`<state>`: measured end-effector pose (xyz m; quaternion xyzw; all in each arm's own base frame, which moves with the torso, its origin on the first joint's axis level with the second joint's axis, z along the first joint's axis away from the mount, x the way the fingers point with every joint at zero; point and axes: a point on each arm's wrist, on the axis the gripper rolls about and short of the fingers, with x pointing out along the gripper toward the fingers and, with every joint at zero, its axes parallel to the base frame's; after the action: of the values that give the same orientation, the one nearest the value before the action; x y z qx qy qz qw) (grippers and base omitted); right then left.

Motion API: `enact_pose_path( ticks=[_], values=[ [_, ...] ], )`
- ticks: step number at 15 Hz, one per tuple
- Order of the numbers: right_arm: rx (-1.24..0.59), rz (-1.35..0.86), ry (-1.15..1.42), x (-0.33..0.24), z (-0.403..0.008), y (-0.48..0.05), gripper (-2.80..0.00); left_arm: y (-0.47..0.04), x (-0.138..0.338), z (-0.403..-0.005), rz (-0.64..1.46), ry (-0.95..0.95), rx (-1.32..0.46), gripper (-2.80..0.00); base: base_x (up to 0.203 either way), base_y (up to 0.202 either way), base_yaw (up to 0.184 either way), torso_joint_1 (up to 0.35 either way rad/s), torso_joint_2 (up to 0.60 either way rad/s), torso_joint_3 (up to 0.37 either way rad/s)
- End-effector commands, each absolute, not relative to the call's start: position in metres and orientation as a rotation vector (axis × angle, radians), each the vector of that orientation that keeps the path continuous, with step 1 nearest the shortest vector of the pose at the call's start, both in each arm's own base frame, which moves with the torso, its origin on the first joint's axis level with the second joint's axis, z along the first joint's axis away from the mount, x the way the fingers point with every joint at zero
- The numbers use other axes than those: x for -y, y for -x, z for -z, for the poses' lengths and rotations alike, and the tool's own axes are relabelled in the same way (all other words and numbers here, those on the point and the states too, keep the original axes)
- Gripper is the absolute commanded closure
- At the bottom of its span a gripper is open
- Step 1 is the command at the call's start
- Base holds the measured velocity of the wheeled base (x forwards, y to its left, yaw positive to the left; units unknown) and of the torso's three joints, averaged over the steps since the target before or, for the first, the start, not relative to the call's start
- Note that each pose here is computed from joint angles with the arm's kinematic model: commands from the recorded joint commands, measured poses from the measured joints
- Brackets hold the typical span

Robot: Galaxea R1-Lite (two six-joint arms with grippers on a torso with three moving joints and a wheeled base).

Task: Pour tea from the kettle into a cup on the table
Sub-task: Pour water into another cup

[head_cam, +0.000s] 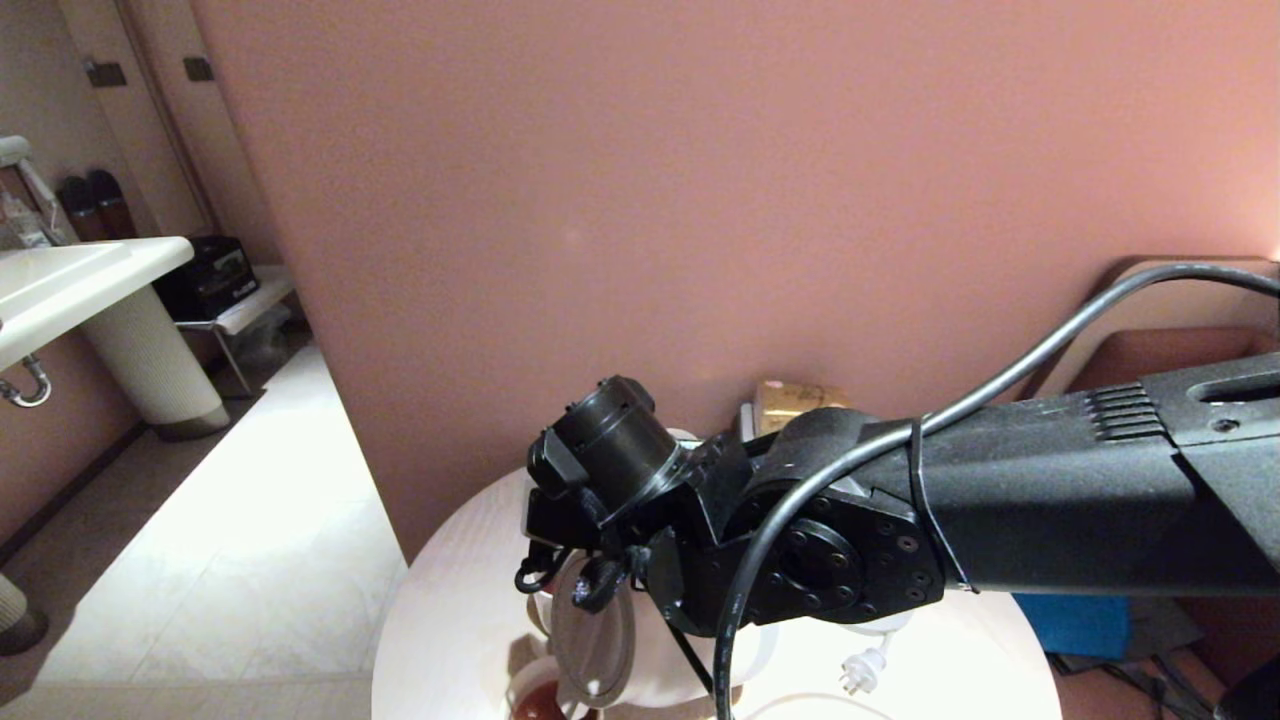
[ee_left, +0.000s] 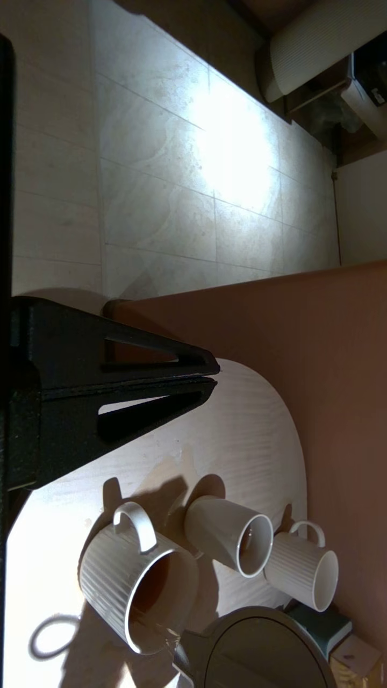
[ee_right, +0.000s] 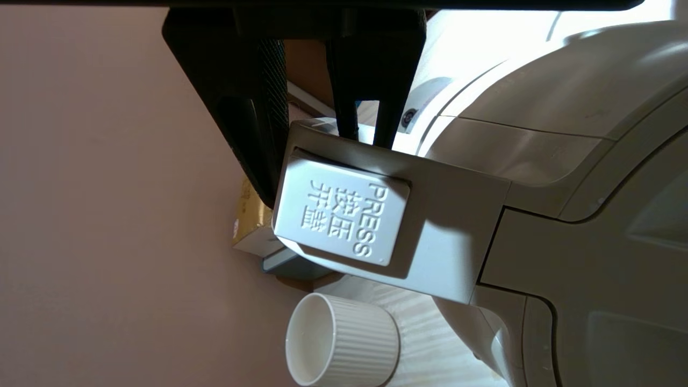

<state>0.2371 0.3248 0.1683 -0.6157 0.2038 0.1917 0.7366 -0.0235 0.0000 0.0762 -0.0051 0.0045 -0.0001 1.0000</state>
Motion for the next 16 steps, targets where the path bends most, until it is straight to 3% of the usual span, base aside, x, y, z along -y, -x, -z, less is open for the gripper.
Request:
enact_pose_path(
  ticks=[1,16],
  values=[
    [-0.449,-0.419,1.361,-0.3251,-0.1676,-0.2372,0.00,0.0234,0.0000,-0.0763,0.000,0.011,-0.009,0.00,0.000,0.000,0.000,0.000,0.00,0.000],
    [-0.460,-0.413,1.376,-0.3273,-0.1698,-0.2382,0.00,0.0234,0.0000,-0.0762,0.000,0.011,-0.010,0.00,0.000,0.000,0.000,0.000,0.00,0.000]
  ],
)
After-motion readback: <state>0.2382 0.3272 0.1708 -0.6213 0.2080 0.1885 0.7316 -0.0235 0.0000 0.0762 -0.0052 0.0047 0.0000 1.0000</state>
